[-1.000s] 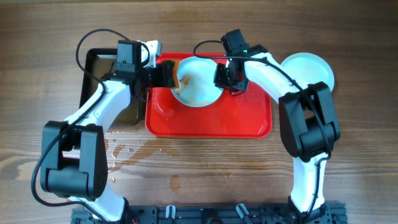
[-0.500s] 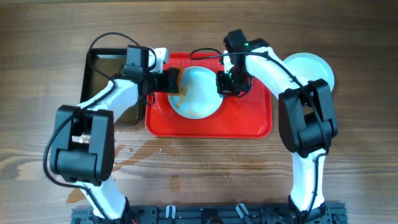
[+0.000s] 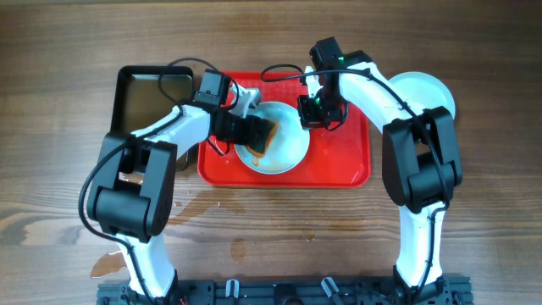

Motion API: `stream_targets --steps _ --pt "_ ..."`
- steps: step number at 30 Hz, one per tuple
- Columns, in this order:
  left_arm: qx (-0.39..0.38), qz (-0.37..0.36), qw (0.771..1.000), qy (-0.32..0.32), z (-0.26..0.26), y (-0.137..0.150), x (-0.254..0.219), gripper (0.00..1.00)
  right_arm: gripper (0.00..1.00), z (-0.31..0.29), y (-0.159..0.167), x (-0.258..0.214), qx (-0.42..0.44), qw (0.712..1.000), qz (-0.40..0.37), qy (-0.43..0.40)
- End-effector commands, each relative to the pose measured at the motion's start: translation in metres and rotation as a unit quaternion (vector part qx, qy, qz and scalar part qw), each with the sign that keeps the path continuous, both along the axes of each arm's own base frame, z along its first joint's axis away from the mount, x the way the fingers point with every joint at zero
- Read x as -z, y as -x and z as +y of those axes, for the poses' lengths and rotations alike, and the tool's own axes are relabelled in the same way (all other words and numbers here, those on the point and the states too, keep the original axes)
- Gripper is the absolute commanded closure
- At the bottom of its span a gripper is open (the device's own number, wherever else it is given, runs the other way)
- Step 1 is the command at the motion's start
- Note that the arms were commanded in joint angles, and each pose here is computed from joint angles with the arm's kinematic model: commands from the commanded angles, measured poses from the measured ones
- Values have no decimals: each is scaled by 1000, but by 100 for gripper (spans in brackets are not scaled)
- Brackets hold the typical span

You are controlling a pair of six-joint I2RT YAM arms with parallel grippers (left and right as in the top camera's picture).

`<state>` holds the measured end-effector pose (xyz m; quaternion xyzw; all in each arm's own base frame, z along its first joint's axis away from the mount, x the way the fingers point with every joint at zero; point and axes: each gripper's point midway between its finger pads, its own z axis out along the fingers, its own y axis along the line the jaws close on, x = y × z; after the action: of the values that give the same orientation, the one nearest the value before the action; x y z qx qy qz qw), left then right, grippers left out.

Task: Clean dirty plates on tray and stack at the side
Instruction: 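Scrub the held plate with the sponge in the left gripper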

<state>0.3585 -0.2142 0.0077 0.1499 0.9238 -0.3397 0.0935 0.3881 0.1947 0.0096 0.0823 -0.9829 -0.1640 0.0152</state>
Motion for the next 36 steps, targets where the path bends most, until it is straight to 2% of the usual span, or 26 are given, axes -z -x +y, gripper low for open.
stream_targets --steps 1,4,5,6,7,8,9,11,15,20,24,27,30,33,34,35,36 --pt "25 69 994 79 -17 30 5 96 96 18 -3 -2 -8 999 0 -32" --pt "7 35 997 67 -8 11 7 96 96 18 -2 -2 -8 999 1 -32" --pt "-25 30 999 32 2 1 16 96 96 18 -2 -2 -7 999 1 -32" --pt "-76 19 996 -30 21 -14 29 96 96 18 -2 -2 -7 999 0 -32" --pt "-148 4 983 -109 49 -31 43 96 96 18 -3 -2 -7 999 0 -32" --pt "-196 -5 968 -156 67 -39 48 96 96 18 -3 -2 -7 999 0 -32" --pt "-256 -19 944 -207 90 -49 51 96 95 18 -3 -2 -7 999 0 -32" --pt "-306 -37 918 -250 110 -57 51 96 96 18 -3 -2 -7 999 0 -32" --pt "-284 -22 920 -270 101 -41 56 96 96 18 -3 -2 -7 999 0 -32" --pt "-190 55 939 -281 72 9 56 96 96 18 -2 -2 -7 999 1 -32" --pt "-35 106 975 -190 28 41 33 96 96 18 -2 -2 -7 999 1 -32" --pt "65 85 988 -114 5 52 21 96 96 18 -2 -2 -7 999 1 -32" --pt "83 56 990 -103 1 45 19 96 96 18 -2 -2 -7 999 1 -32" --pt "61 -3 993 -100 2 13 18 96 96 18 -2 -2 -7 999 1 -32" --pt "21 -16 991 -133 14 -3 22 96 95 18 -2 -2 -7 999 1 -32" --pt "-62 -29 977 -203 42 -25 29 96 96 18 -2 -2 -7 999 1 -32" --pt "-112 -37 961 -249 62 -35 32 96 96 18 -2 -2 -7 999 1 -32"
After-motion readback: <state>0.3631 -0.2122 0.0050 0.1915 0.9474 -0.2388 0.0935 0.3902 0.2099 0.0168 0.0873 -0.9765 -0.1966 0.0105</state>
